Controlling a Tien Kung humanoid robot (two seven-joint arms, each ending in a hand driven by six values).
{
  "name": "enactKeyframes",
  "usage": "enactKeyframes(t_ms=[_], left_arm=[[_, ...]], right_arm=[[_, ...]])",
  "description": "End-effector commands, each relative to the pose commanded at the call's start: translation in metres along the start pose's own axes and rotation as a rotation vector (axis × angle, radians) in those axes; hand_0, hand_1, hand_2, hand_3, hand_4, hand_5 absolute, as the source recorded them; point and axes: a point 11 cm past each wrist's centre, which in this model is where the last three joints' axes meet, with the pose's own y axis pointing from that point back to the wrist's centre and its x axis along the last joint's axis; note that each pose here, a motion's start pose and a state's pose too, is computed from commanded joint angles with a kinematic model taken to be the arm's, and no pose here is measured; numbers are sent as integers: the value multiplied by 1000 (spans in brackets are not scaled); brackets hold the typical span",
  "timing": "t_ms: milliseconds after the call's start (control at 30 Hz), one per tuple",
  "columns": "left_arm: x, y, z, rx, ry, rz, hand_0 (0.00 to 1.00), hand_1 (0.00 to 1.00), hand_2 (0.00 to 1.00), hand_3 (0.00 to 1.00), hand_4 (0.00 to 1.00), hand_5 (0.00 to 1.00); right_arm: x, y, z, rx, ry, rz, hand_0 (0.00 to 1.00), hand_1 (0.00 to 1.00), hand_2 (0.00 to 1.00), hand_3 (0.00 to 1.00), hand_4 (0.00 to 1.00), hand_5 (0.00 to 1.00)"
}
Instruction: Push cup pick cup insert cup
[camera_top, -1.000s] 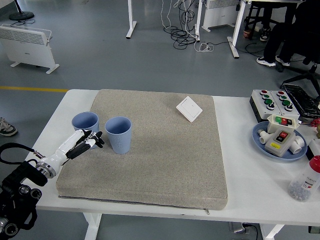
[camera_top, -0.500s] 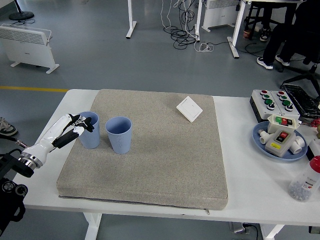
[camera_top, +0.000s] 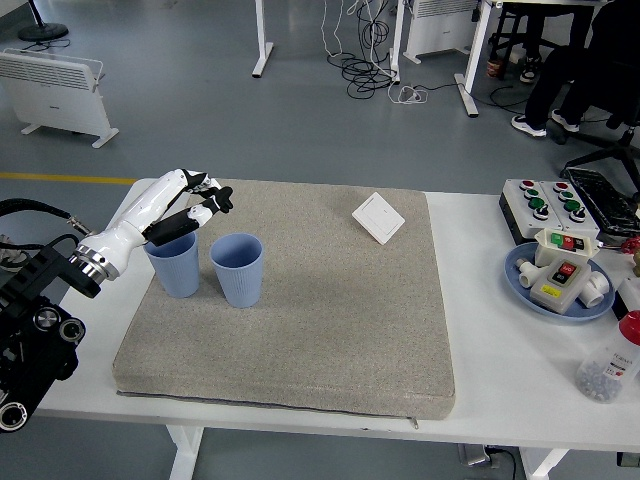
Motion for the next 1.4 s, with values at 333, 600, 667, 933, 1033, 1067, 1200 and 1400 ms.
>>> enactKeyframes(t_ms=[333,600,667,933,1033,1067,1200,1400], left_arm=[[-16,-26,-14,136,-431,-181,998,976,998,965,998,758],[-18,-34,-13,160,-446,-212,998,990,998,986,998,742],[-21,-36,-15,173,-448,-232,998,994,998,998,998,729],[-28,-45,-22,236,-495,-328,942,940,998,998,998,708],[-28,-48,-22,247,-516,-345,942,940,998,998,998,708],[-28,-48,-22,248,-524,-351,829,877,998,998,998,614],[-31,-51,-19,244,-542,-375,829,877,998,998,998,614],[-34,-55,-16,230,-539,-385,646,761,917,979,921,425]], right_arm=[[2,0,4,-7,-3,3,774,686,687,568,128,476],[3,0,4,-7,-6,4,774,686,687,568,129,477],[3,0,3,-6,-6,4,774,686,687,568,130,475],[4,0,1,-5,2,5,774,686,687,568,131,475],[4,0,1,-5,1,5,774,686,687,568,131,475],[4,0,1,-4,0,5,775,686,687,569,132,476],[5,1,0,-4,0,6,775,686,687,569,132,476],[5,1,0,-2,0,7,775,686,687,569,134,474]])
